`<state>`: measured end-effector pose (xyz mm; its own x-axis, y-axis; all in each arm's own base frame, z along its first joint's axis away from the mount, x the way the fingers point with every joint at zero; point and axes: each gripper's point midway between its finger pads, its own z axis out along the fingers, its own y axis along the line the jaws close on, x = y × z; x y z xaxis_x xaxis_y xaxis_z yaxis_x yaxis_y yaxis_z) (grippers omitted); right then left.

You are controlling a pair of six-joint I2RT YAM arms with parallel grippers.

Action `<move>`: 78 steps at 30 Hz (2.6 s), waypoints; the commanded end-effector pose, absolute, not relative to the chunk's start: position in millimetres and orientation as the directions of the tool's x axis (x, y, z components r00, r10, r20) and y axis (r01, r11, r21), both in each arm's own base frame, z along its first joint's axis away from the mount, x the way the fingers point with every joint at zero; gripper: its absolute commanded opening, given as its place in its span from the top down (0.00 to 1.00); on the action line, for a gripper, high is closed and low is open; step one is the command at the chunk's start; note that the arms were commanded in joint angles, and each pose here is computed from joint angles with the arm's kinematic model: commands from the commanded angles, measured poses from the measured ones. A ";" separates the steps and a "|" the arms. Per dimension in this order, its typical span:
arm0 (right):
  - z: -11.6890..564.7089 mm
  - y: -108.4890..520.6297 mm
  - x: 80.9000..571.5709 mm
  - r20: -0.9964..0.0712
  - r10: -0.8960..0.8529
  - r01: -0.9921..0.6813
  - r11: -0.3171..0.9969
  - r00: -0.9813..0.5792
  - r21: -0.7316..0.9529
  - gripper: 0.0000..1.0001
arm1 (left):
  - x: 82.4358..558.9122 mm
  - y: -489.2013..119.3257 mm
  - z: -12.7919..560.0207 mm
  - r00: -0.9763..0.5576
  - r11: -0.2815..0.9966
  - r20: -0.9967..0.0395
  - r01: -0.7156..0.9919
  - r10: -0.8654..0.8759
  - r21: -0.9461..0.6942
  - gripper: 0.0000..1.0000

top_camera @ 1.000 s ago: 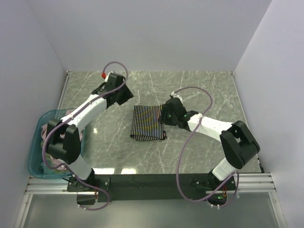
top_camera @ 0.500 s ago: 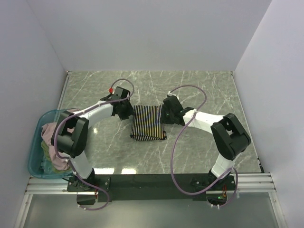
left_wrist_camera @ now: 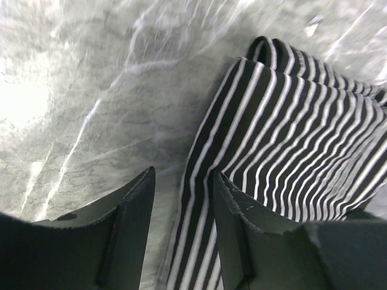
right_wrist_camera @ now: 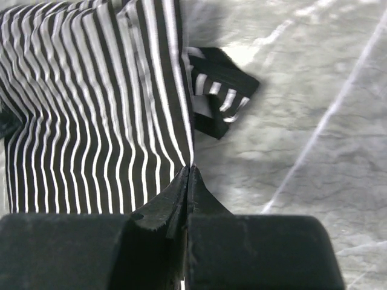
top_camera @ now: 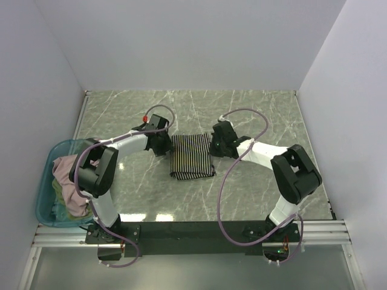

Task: Fold and stack the tank tops
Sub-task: Fold the tank top, then neatly place the folded tank top to the corner

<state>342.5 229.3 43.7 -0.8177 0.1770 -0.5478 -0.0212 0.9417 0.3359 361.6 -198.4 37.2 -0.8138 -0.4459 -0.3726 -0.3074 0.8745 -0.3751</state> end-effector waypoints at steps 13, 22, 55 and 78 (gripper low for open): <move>39.8 207.5 336.5 -0.501 0.293 0.061 0.902 -0.814 0.427 0.77 | 358.7 -215.1 49.0 -0.830 0.917 -0.436 -0.201 -0.347 -0.346 0.47; 115.4 225.0 345.0 -0.561 0.329 -0.040 0.838 -0.759 0.545 0.63 | 355.3 -225.3 111.3 -0.804 0.919 -0.515 -0.092 -0.295 -0.384 0.50; 67.3 239.3 394.1 -0.229 0.425 0.054 0.558 -0.876 0.828 0.70 | 320.4 -248.6 116.2 -0.821 0.895 -0.470 -0.108 -0.325 -0.432 0.47; 158.7 211.3 345.4 -0.519 0.391 -0.138 0.684 -0.760 0.717 0.57 | 367.9 -235.5 15.0 -0.926 0.944 -0.335 -0.060 -0.174 -0.325 0.43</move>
<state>354.5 214.8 151.1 -0.7785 0.4028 -0.4813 -0.1065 0.6710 0.7338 358.0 -249.0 30.1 -0.9315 -0.1776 -0.3173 -0.0312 0.9084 -0.4170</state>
